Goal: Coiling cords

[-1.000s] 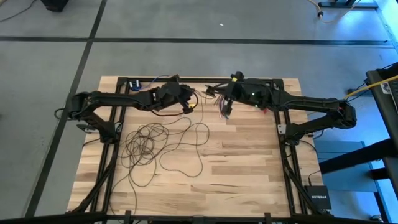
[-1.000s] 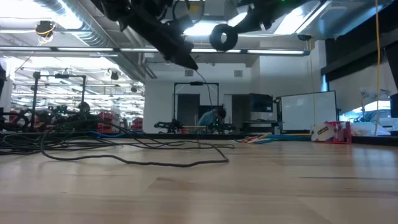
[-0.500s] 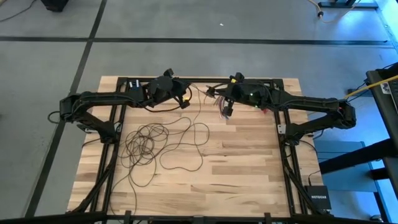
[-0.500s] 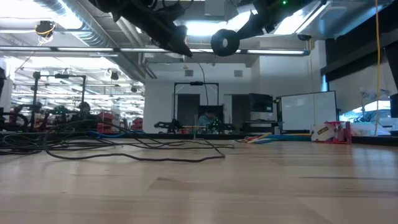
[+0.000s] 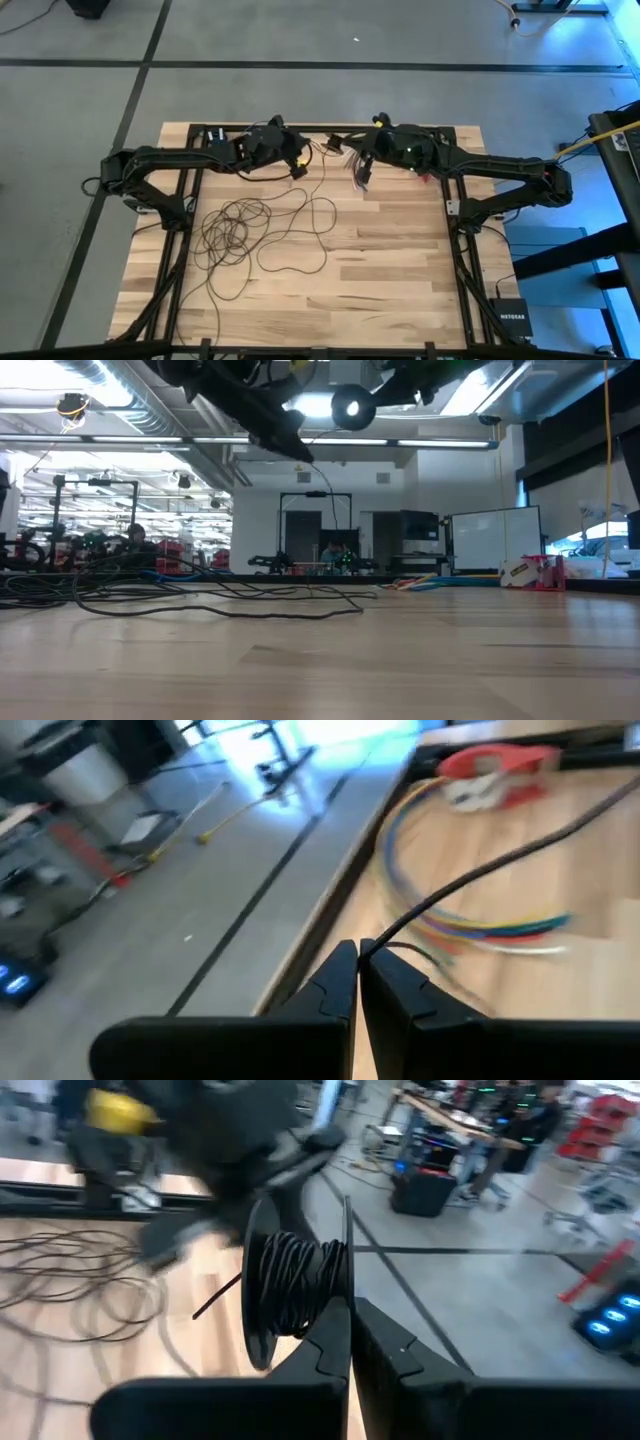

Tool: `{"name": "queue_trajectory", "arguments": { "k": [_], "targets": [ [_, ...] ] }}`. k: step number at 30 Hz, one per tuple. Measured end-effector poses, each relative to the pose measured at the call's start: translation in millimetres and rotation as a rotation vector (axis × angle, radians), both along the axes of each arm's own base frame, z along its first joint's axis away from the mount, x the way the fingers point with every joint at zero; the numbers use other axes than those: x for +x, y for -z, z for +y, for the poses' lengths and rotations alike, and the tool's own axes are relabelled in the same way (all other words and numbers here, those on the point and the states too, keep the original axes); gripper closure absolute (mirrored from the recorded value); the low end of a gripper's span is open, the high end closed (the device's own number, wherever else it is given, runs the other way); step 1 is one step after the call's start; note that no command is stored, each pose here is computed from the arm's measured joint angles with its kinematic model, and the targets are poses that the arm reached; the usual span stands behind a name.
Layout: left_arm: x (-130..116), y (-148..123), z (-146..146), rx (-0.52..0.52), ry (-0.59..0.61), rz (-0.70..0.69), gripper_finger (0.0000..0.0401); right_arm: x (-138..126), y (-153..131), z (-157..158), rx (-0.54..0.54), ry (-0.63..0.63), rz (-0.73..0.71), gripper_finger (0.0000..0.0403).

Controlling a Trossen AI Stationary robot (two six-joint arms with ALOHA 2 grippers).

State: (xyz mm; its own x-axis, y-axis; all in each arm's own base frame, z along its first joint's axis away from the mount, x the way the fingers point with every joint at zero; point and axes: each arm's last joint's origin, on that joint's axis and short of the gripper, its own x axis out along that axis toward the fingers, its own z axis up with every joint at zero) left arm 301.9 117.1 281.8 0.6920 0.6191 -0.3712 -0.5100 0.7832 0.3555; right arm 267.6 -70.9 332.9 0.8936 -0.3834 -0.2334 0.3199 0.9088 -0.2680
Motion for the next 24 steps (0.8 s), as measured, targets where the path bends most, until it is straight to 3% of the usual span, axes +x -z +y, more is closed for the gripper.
{"name": "queue_trajectory", "arguments": {
  "k": [8, 16, 24],
  "targets": [
    [-8, -10, 16, 0.009, -0.086, -0.088, 0.0396, -2, 7, 1, 0.004, -0.019, 0.077, 0.0397],
    [-3, -29, -14, 0.004, 0.065, -0.212, 0.0396, -4, 11, -2, -0.044, 0.066, 0.144, 0.0397],
    [4, -35, -35, 0.011, 0.139, -0.260, 0.0396, -4, 12, -2, -0.044, 0.072, 0.155, 0.0397]
  ]
}}
